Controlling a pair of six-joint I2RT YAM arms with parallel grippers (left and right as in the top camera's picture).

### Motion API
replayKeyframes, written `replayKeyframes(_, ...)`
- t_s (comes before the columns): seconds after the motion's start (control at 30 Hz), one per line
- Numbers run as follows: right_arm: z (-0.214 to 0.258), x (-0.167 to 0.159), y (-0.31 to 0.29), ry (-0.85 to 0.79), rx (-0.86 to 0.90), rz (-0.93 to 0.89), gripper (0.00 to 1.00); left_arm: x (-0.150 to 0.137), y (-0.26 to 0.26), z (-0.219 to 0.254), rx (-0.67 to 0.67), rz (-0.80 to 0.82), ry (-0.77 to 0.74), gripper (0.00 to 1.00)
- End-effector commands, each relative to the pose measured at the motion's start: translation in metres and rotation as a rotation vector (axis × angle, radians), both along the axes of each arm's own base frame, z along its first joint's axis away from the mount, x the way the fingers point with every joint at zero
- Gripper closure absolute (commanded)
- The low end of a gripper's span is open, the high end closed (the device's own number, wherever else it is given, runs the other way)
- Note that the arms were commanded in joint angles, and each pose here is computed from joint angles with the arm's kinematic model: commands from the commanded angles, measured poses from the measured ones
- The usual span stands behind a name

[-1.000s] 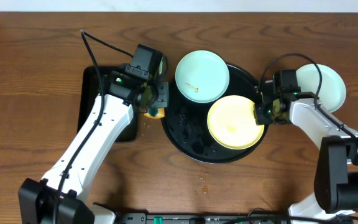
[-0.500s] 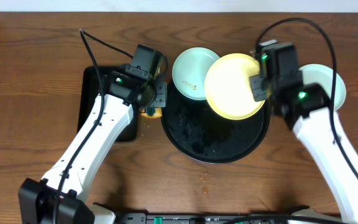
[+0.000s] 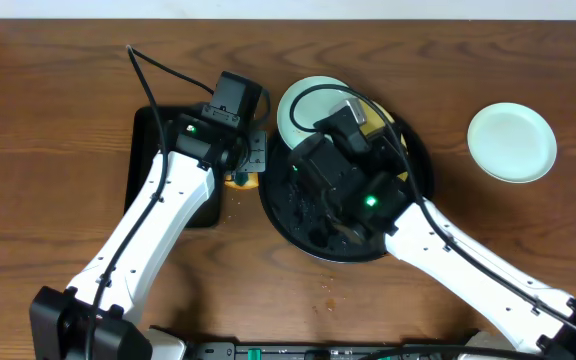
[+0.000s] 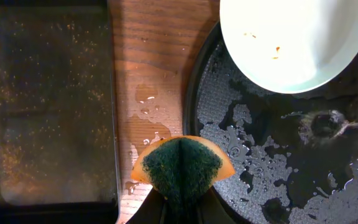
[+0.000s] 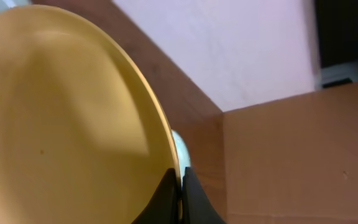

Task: Clean dirty plates on tray and stack at the side
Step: 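Lift the yellow plate and stack it on the right pale-blue plate, then reach right gripper to the pale-blue plate and pull it to tray center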

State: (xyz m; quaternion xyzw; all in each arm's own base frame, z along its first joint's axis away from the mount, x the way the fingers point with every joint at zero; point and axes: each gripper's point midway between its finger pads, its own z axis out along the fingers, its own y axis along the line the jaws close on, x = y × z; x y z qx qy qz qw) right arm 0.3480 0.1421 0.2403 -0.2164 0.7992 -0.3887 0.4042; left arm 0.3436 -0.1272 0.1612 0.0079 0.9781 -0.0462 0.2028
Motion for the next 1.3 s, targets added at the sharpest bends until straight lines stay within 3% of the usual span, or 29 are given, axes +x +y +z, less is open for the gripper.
replayKeyframes(0.0, -0.027, 0.016, -0.002, 0.123, 0.162, 0.041, 0.99, 0.0, 0.004, -0.006, 0.023, 0.0, 0.013, 0.92)
replayKeyframes(0.2, -0.047, 0.051, -0.052, 0.232, 0.548, -0.037, 0.99, 0.0, 0.004, -0.006, 0.022, 0.0, 0.013, 0.92)
replayKeyframes(0.4, -0.065, 0.069, -0.179, 0.218, 0.941, -0.246, 0.99, 0.0, 0.004, -0.006, 0.022, 0.0, 0.013, 0.92)
replayKeyframes(0.67, -0.132, 0.052, -0.344, 0.113, 1.165, -0.559, 0.99, -0.002, 0.005, -0.007, 0.025, 0.0, 0.019, 0.92)
replayKeyframes(0.8, -0.178, 0.051, -0.366, 0.136, 1.277, -0.582, 0.97, -0.002, 0.005, -0.007, 0.025, 0.0, 0.019, 0.92)
replayKeyframes(0.87, -0.197, 0.052, -0.371, 0.148, 1.298, -0.595, 0.91, -0.002, 0.005, -0.007, 0.025, 0.0, 0.019, 0.92)
replayKeyframes(0.93, -0.207, 0.053, -0.373, 0.151, 1.299, -0.598, 0.69, -0.002, 0.005, -0.007, 0.026, 0.0, 0.019, 0.92)
replayKeyframes(0.97, -0.207, 0.056, -0.372, 0.15, 1.301, -0.59, 0.64, -0.002, 0.005, -0.007, 0.026, 0.0, 0.019, 0.92)
replayKeyframes(1.1, -0.178, 0.079, -0.353, 0.144, 1.369, -0.436, 0.52, -0.002, 0.005, -0.007, 0.025, 0.0, 0.019, 0.92)
replayKeyframes(1.27, -0.126, 0.098, -0.312, 0.261, 1.299, -0.301, 0.5, -0.002, 0.005, -0.007, 0.026, 0.0, 0.019, 0.92)
